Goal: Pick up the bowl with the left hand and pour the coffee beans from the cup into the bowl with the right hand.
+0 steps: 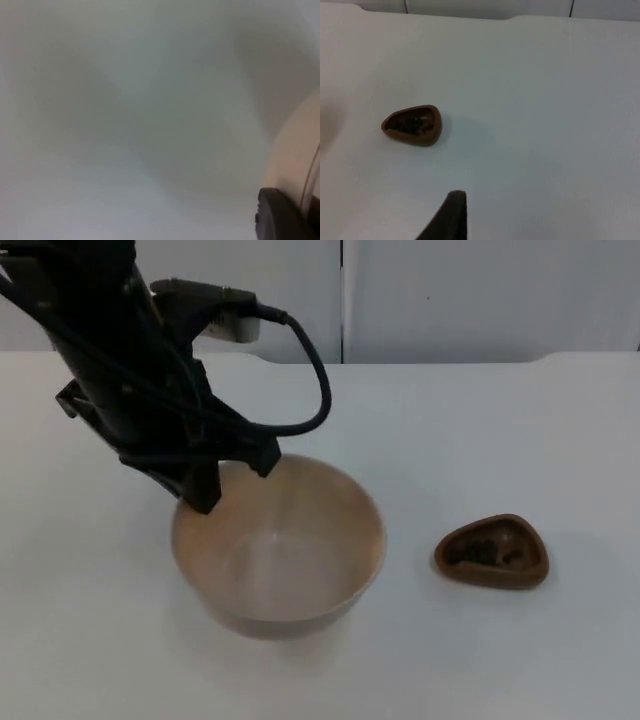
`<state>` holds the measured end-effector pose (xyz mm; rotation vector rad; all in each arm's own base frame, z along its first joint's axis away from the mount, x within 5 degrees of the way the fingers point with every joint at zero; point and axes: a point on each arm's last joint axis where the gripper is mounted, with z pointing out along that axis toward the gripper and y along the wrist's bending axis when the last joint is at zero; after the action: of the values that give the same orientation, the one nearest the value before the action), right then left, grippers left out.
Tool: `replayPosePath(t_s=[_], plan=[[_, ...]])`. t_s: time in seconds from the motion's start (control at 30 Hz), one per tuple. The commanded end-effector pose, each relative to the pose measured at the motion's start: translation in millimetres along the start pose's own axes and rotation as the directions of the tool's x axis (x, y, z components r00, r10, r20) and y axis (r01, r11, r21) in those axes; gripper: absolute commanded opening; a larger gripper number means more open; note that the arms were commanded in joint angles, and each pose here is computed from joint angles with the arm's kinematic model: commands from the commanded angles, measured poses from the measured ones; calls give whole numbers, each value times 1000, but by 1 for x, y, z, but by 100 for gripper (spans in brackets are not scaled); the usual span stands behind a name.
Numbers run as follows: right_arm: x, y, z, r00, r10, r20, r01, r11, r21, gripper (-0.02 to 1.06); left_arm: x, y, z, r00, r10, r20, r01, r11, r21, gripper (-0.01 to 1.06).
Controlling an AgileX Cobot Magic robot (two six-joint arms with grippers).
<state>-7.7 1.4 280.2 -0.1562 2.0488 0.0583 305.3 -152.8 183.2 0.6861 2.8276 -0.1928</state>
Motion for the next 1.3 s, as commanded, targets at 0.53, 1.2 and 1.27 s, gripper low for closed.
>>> replayPosePath(t_s=[0.53,1.2,1.27], plan=[[0,0,0,1000,-3,6,3,1000,4,105,2,-45,2,993,115,30,-115,993,8,0],[0,3,0,1000,14,11,-13,1000,-26,105,1,-36,1,995,89,41,-85,992,-90,0],[0,3,0,1000,9,12,-9,1000,-26,105,1,-36,1,995,89,41,-85,992,-90,0]])
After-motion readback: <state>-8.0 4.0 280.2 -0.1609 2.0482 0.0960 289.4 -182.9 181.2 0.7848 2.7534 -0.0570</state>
